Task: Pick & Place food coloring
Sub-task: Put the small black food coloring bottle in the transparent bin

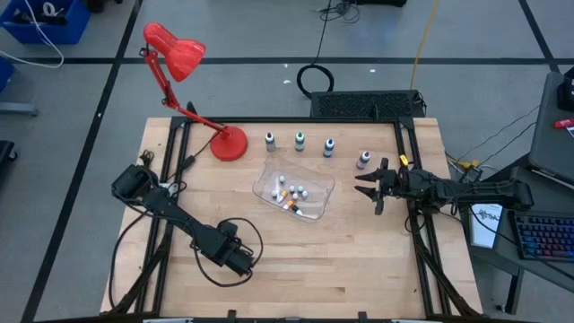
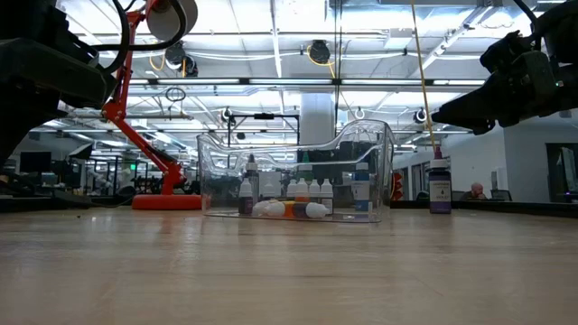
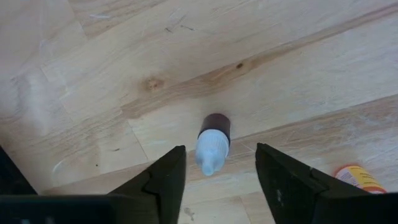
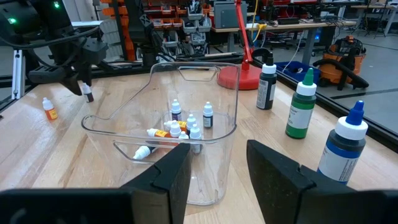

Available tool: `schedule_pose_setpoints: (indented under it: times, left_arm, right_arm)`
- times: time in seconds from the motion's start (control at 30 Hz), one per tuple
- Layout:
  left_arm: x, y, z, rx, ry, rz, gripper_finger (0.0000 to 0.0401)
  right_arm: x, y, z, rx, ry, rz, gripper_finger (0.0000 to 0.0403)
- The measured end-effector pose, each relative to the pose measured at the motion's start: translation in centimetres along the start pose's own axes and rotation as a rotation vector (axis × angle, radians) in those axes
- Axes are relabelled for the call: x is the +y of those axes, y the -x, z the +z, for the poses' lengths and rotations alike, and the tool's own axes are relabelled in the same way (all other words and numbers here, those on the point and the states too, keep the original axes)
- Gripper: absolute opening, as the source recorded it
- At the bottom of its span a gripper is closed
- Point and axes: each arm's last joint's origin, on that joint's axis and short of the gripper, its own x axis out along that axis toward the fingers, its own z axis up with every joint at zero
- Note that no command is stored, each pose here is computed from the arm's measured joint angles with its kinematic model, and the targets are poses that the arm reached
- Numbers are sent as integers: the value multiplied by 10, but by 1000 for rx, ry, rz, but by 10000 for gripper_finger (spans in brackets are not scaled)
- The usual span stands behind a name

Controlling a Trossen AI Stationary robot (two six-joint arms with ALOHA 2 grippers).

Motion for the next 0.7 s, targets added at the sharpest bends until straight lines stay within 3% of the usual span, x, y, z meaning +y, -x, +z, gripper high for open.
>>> schedule_pose_setpoints:
  times: [0.43, 0.7]
  left_arm:
    - [-1, 0, 0, -18, -4, -9, 64]
    - [-2, 3, 13, -59, -106, -14, 53]
  right_arm:
    - [0, 0, 0, 0, 0, 0, 144]
    - [0, 0, 0, 0, 0, 0, 144]
